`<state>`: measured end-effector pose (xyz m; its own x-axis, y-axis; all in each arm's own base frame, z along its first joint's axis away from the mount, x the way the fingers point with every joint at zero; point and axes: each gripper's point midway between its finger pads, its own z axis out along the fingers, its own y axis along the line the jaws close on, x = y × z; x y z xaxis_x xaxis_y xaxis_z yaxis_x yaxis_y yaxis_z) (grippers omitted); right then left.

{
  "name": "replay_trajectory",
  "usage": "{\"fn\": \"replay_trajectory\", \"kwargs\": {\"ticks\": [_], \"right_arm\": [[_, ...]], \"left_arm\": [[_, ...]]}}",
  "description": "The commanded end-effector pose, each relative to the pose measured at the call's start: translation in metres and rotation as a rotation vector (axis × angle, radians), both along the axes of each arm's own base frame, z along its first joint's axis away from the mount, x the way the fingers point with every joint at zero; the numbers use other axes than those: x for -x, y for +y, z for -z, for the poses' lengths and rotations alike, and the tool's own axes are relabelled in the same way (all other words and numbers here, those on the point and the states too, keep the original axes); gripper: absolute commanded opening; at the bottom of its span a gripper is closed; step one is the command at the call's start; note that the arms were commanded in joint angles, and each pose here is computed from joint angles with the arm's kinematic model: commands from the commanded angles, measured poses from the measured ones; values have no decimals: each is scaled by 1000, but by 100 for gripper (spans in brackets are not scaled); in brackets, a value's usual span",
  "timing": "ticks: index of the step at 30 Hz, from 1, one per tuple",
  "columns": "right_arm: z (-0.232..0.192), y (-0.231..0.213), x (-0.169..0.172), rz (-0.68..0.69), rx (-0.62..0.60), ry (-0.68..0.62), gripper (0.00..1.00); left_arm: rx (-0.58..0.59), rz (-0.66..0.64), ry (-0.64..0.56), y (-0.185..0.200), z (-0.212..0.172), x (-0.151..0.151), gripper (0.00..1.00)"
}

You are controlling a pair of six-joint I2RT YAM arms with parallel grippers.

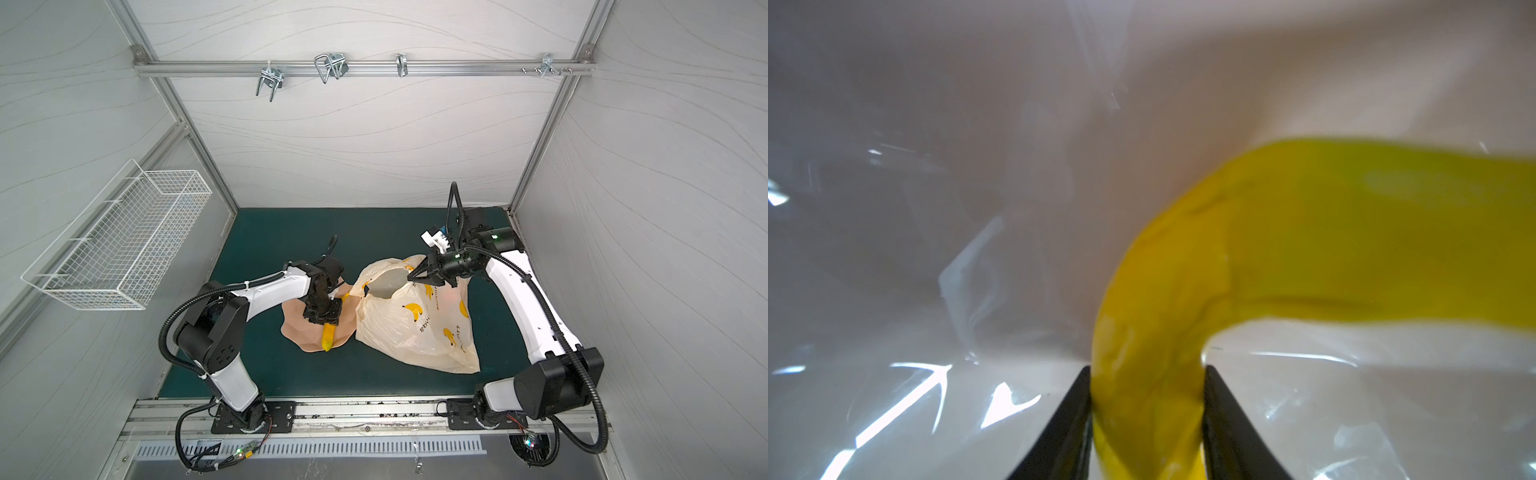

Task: Place the fruits into the plastic bag
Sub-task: 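Lower the left gripper and close it on the last yellow banana, then lift the yellow banana out of the bowl with the left gripper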

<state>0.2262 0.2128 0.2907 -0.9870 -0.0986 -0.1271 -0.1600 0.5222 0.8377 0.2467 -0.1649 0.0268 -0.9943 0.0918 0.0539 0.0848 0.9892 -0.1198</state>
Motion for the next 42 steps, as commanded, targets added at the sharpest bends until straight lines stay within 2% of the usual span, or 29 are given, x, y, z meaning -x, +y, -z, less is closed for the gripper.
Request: {"fn": "replay_trajectory", "kwargs": {"ticks": [1,8,14,19,23,28,33,42], "right_arm": [[-4,-1,1,-7,-3,-1,0],[-3,-2,1,-9,-2,0,0],[-3,-2,1,-8,0,1,0],[-3,-2,1,-10,0,2,0],[-3,-2,0,-12,0,0,0],[-3,-1,0,-14,-4,5,0],[-3,-2,0,-13,0,5,0],[-1,-1,-1,-18,-3,10,0]], "left_arm": [[5,3,1,0,2,-1,37],[62,10,-94,-2,-25,-14,32],[119,39,-282,2,-84,-35,31],[180,139,-456,-2,-135,-44,31],[237,257,-570,-9,-160,-43,27],[275,367,-668,-14,-171,-38,25],[304,433,-683,-19,-171,-32,24],[440,615,-722,-42,-175,-17,24]]}}
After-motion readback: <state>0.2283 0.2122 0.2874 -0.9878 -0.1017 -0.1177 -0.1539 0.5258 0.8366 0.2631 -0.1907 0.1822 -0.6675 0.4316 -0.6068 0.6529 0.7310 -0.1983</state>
